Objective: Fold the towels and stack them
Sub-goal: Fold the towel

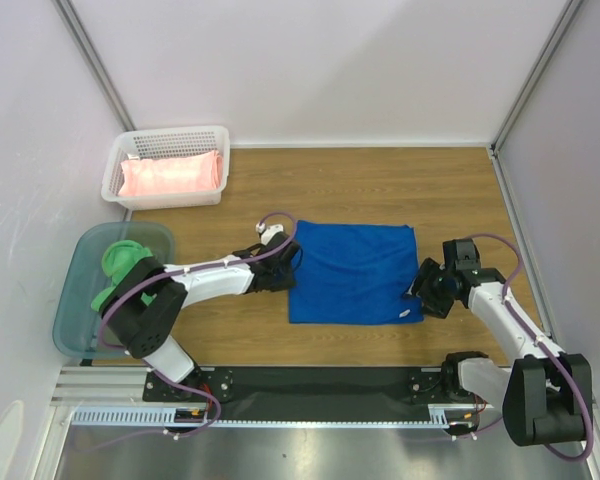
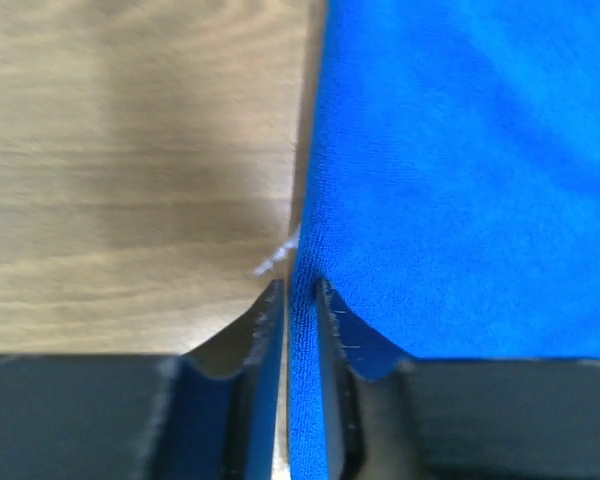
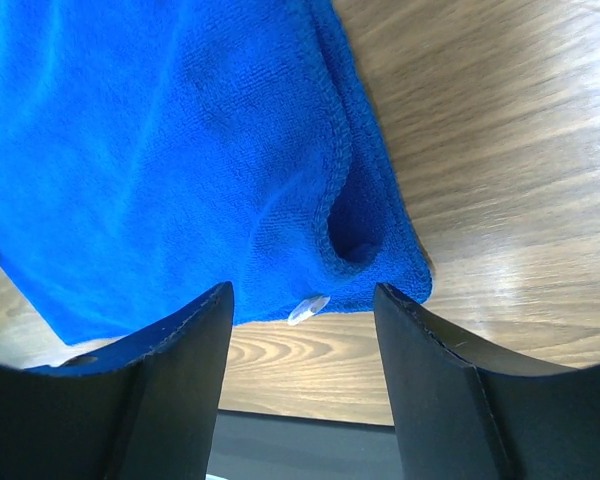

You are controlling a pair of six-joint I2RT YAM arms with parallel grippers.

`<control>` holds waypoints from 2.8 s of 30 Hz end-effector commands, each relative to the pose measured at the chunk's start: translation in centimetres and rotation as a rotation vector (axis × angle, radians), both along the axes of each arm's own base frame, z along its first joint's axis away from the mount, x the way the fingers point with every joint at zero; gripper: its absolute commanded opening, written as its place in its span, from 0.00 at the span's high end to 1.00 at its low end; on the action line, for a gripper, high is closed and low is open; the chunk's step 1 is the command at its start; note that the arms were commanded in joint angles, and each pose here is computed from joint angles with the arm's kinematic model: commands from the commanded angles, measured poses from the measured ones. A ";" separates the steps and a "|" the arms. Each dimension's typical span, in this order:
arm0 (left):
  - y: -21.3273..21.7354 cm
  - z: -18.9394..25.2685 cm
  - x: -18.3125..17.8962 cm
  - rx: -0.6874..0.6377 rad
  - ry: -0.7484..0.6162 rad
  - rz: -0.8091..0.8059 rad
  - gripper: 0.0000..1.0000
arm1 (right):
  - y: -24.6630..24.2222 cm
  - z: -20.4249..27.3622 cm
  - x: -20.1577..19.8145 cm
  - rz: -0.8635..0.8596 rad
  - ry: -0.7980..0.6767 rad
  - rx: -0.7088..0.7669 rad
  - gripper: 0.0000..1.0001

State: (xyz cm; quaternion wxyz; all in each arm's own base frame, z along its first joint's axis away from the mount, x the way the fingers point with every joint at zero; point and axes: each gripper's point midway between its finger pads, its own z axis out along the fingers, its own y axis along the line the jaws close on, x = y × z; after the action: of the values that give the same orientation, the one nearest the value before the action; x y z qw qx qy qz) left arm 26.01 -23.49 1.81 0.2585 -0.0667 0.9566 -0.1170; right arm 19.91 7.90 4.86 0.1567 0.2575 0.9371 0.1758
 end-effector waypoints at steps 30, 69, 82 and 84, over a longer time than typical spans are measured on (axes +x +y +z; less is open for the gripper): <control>9.7 -0.6 -2.2 0.159 -0.029 0.235 0.90 | 8.3 0.6 0.7 0.369 -0.275 0.080 0.40; 9.2 0.0 -0.9 0.172 -0.058 0.205 0.90 | 5.5 1.8 -1.7 0.295 -0.029 -0.084 0.42; 10.2 8.2 -1.7 0.073 -0.183 0.223 0.38 | 7.8 3.5 0.5 0.315 -0.110 -0.018 0.57; 9.8 9.0 -3.0 -0.009 -0.175 0.225 0.40 | 8.3 3.7 1.6 0.325 -0.131 -0.018 0.60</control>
State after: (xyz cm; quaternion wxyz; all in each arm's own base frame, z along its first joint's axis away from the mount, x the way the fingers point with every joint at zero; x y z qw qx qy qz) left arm 23.95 -13.84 8.13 0.3446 -0.1440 0.9255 -0.0626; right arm 18.71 15.05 6.82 0.1498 0.0963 0.9653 0.1910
